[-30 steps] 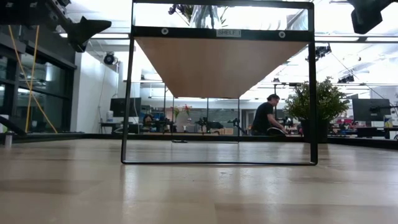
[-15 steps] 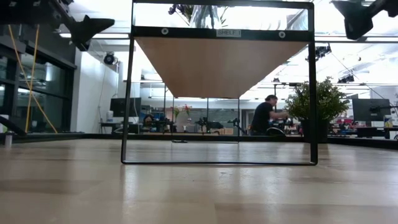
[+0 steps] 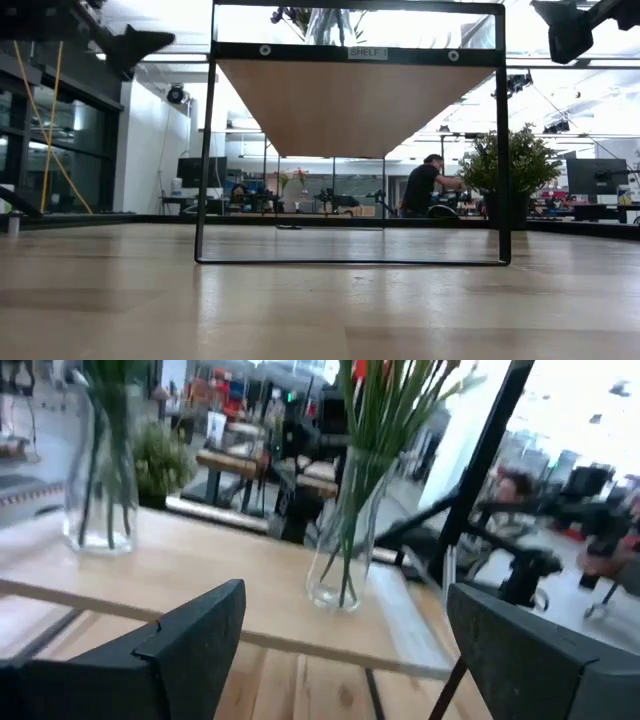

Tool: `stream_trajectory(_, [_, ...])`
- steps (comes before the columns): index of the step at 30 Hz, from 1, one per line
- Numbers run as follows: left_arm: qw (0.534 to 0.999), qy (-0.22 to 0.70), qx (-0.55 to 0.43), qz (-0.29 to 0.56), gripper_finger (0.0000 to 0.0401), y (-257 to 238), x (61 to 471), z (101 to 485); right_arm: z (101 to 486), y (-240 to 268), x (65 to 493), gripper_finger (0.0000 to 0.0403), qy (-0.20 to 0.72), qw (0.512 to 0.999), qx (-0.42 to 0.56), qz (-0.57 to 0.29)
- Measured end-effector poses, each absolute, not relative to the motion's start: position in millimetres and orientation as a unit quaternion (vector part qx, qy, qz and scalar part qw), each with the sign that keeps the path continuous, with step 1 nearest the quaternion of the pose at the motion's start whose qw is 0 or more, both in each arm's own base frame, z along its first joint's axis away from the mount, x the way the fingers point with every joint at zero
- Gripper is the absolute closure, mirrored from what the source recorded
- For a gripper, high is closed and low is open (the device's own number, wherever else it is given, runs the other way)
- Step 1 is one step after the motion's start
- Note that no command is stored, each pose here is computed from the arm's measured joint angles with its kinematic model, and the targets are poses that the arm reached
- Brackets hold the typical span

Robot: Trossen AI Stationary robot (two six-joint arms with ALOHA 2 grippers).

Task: Pick and place flowers into a vace then onto a shelf
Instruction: Return to Home Position

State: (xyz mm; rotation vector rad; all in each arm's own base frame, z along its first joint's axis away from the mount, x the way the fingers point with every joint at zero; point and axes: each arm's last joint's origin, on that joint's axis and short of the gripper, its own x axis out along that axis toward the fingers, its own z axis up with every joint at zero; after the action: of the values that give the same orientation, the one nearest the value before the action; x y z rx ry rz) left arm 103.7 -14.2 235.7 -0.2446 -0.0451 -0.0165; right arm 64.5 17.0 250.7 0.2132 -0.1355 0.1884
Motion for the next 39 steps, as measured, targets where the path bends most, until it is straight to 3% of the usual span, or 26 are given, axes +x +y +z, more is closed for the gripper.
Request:
stream_trajectory(22, [0.994, -0.004, -0.110, -0.003, 0.0020, -8.5, 74.0, 225.8, 259.4, 10.5, 62.1, 0.0022, -0.092, 0.990, 0.063, 0.089])
stream_trajectory(28, [0.994, 0.002, -0.106, -0.003, 0.0020, -9.1, 77.4, 217.7, 236.8, 10.4, 75.5, 0.0022, -0.096, 0.990, 0.067, 0.081])
stream_trajectory(39, [0.993, 0.004, -0.115, -0.004, 0.0020, -10.5, 84.0, 203.0, 230.6, 6.1, 78.0, 0.0022, -0.080, 0.991, 0.072, 0.075])
